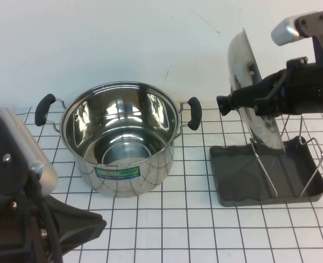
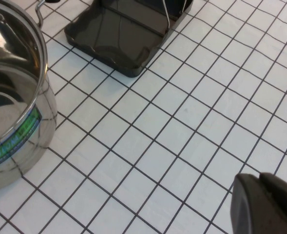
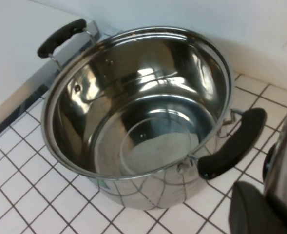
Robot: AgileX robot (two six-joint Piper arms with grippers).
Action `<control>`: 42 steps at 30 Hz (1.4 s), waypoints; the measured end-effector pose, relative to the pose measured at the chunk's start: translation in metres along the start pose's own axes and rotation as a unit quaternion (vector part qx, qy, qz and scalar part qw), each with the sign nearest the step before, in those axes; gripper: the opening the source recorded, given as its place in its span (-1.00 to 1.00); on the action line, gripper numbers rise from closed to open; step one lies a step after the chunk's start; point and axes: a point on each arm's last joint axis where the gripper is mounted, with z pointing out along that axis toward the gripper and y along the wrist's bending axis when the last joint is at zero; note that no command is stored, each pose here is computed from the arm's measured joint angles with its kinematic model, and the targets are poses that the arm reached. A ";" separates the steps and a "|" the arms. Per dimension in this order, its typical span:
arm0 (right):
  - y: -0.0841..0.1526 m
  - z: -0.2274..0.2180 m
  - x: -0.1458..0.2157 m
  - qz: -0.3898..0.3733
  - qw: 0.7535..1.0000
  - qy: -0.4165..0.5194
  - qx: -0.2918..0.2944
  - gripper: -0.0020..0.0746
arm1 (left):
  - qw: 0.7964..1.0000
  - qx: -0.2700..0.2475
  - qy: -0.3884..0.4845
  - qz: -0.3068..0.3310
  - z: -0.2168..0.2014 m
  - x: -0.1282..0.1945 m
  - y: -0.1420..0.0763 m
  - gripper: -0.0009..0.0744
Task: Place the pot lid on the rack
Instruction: Place the pot lid on the pot rack
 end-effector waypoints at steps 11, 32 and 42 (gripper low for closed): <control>-0.002 -0.003 0.024 0.039 0.999 -0.017 0.026 -0.83 | 1.000 -0.001 -0.013 -0.006 0.000 -0.002 0.000 -0.98; -0.022 -0.005 0.029 0.080 0.997 -0.009 0.018 -0.83 | 0.999 0.006 -0.031 -0.020 0.000 -0.005 -0.001 -0.98; -0.021 -0.004 0.041 0.128 0.992 0.000 0.003 -0.83 | 0.998 0.015 -0.044 -0.032 0.000 -0.008 -0.002 -0.98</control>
